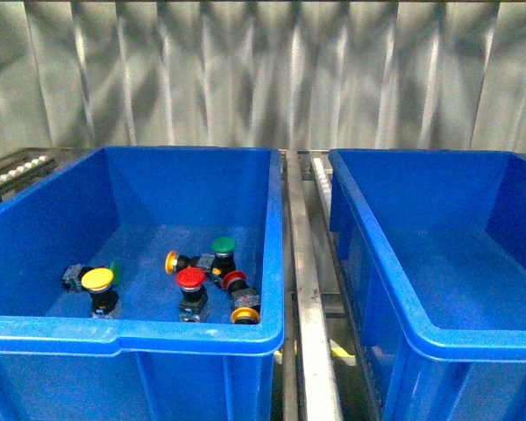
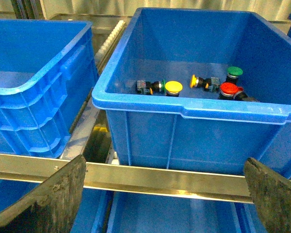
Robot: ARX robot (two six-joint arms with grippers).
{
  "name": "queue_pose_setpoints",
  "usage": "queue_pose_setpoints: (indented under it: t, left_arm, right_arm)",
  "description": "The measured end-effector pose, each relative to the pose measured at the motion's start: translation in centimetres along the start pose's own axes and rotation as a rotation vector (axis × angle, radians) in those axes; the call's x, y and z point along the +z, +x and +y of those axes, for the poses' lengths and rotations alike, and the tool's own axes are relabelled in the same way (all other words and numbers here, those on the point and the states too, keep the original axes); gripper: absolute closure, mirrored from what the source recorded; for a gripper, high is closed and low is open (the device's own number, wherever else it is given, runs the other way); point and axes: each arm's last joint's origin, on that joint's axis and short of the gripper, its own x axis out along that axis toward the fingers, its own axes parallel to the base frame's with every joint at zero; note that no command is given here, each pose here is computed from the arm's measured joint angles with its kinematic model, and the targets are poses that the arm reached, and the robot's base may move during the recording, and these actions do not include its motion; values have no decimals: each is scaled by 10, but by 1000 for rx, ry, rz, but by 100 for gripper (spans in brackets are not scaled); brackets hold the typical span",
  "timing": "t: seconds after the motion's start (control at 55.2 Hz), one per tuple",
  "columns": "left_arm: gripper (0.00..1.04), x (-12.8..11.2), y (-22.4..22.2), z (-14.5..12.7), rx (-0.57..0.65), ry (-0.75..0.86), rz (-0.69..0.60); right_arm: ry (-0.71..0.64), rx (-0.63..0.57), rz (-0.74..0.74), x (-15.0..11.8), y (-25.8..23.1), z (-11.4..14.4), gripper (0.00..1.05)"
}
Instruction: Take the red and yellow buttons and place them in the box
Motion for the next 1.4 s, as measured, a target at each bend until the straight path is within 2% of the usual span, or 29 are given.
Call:
queue_pose_setpoints:
  t: [0.979,1.015,1.051,1.069,1.106,1.196,1.287,1.396]
  left_arm:
    - [8,0,0,0,0,0,0]
    - [8,-2,1,0,11,-20,35]
    - [8,-2,0,0,30,-85,124]
    - [8,1,1,-1,45,-145,177]
    - [8,11,6,-3,40,-195,195]
    - [8,53,24,-8,-10,-276,114]
    - [8,85,51,-12,-16,-293,76]
    - [8,105,95,-26,-3,-251,152]
  right_arm:
    - [0,0,0,0,0,0,7]
    - [0,0,0,0,0,0,7]
    - [0,0,0,0,0,0,7]
    - [0,0,0,0,0,0,7]
    - [0,0,0,0,0,0,7]
    - [0,0,0,0,0,0,7]
    - [0,0,0,0,0,0,7]
    - [0,0,0,0,0,0,7]
